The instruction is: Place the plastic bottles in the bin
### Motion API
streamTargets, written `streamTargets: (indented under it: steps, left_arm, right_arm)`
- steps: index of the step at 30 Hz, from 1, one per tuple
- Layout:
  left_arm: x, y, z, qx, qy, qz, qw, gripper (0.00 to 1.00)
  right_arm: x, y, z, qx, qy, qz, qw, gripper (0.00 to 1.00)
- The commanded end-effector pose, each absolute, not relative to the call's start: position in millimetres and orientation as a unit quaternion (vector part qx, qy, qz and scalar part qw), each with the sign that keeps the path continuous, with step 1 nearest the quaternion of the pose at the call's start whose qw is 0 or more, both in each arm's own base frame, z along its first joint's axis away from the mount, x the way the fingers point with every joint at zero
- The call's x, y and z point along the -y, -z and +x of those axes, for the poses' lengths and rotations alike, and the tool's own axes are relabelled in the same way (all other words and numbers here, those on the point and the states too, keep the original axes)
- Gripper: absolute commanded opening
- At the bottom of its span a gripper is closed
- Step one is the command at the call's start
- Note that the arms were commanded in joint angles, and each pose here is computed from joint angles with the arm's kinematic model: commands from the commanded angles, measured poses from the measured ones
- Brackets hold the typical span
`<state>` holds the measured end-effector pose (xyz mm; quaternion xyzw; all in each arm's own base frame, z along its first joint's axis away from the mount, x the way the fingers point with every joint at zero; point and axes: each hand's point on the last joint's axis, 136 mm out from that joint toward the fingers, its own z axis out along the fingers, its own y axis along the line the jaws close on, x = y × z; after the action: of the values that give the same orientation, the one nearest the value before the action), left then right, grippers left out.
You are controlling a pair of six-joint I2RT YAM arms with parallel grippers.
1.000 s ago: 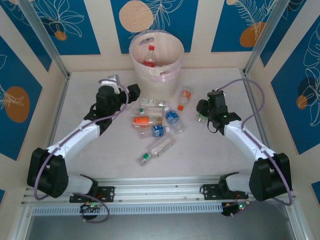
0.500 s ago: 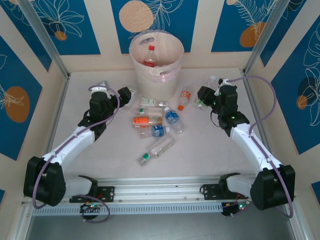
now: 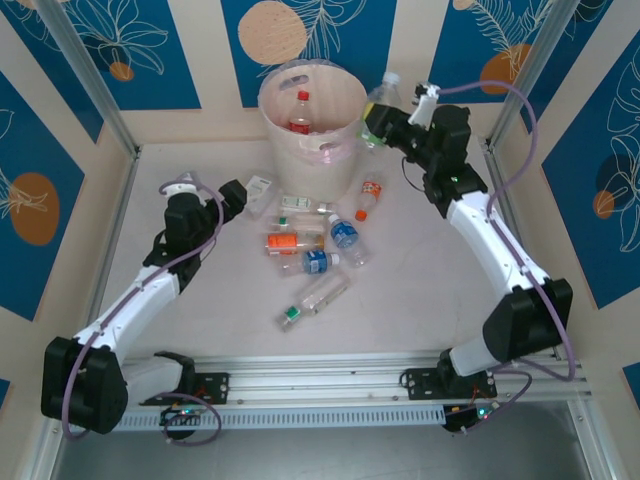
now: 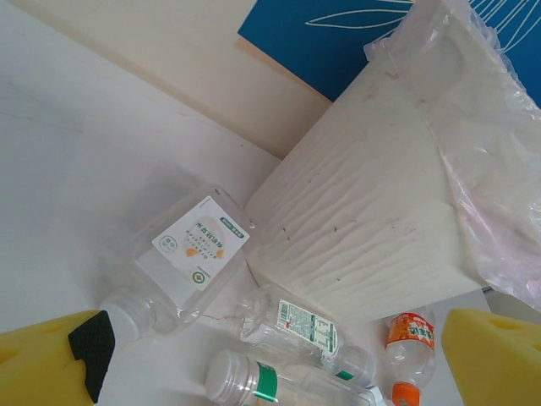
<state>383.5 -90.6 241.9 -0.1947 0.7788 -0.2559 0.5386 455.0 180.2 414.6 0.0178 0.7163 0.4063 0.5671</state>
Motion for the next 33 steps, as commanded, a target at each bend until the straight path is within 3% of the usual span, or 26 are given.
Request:
streamTargets:
  steps: [1,7,14,24,33]
  left_arm:
    - [83.9,-245.1,377.6,-0.773,0.261,-0.205,0.54,1.0]
    - [80.8,-250.4,375.9,-0.769,0.261,-0.206,0.545,1.0]
    - [80.3,-248.3,376.9,-0.771,0.263,-0.208,0.542,1.0]
    - [80.7,-238.8,381.5,-0.776,0.262,-0.21,0.534,1.0]
    - [85.8,-230.9,387.6,-0.782,0.268,-0.208,0.522,1.0]
  right_arm:
    - [-204.3,-434.0,465.3,-0.704,-0.438,-0.013,0.56,0.37]
    - [-227.5,-447.7,504.1,-0.701,-0.437,-0.02,0.563,0.37]
    - [-248.0,-413.9,551.1,-0.745,-0.377,-0.018,0.55,0.39]
    - [-293.7,-359.2,563.3,-0.796,-0.331,-0.125,0.492,0.52]
    - [-313.8,-338.5,555.8,-0.788,-0.361,-0.188,0.463,0.6]
